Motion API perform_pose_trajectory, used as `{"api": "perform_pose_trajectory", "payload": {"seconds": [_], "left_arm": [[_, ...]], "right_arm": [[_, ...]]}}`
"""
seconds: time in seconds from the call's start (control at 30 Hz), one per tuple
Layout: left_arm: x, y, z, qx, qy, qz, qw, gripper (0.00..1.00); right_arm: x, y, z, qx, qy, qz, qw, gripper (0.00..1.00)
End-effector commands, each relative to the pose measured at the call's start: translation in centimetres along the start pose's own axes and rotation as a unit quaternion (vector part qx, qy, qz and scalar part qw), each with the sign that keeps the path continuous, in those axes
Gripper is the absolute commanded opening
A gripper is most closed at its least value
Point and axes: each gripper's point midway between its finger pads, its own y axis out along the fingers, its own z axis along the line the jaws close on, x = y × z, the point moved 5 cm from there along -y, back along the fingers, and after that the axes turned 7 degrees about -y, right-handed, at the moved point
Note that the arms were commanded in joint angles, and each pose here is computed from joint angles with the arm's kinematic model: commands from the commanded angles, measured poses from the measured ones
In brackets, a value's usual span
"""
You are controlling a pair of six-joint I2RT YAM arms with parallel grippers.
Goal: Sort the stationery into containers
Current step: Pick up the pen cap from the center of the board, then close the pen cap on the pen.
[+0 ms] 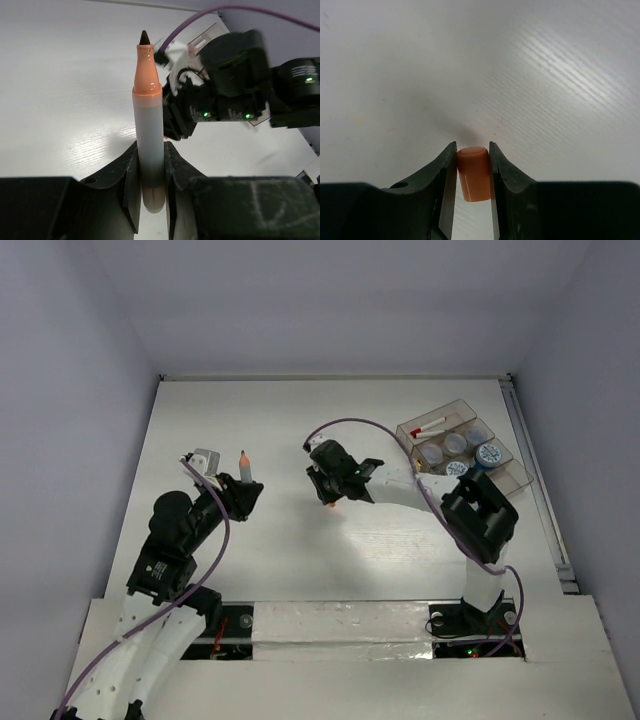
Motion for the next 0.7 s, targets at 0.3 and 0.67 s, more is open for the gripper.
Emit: {"api": "perform_pose_trajectory", "payload": {"seconds": [0.3, 0.67], "left_arm": [[0.9, 0.8, -1.0, -0.039, 0.006, 0.001, 0.999, 0.00], [0.5, 1.2, -1.0, -0.045, 0.003, 0.014, 0.999, 0.00]], "right_arm": [[16.6, -18.1, -1.4, 0.080, 0.266, -0.438, 0.855, 0.00], [22.1, -23.4, 5.0, 0.189, 0.267, -0.525, 0.786, 0.00]]}}
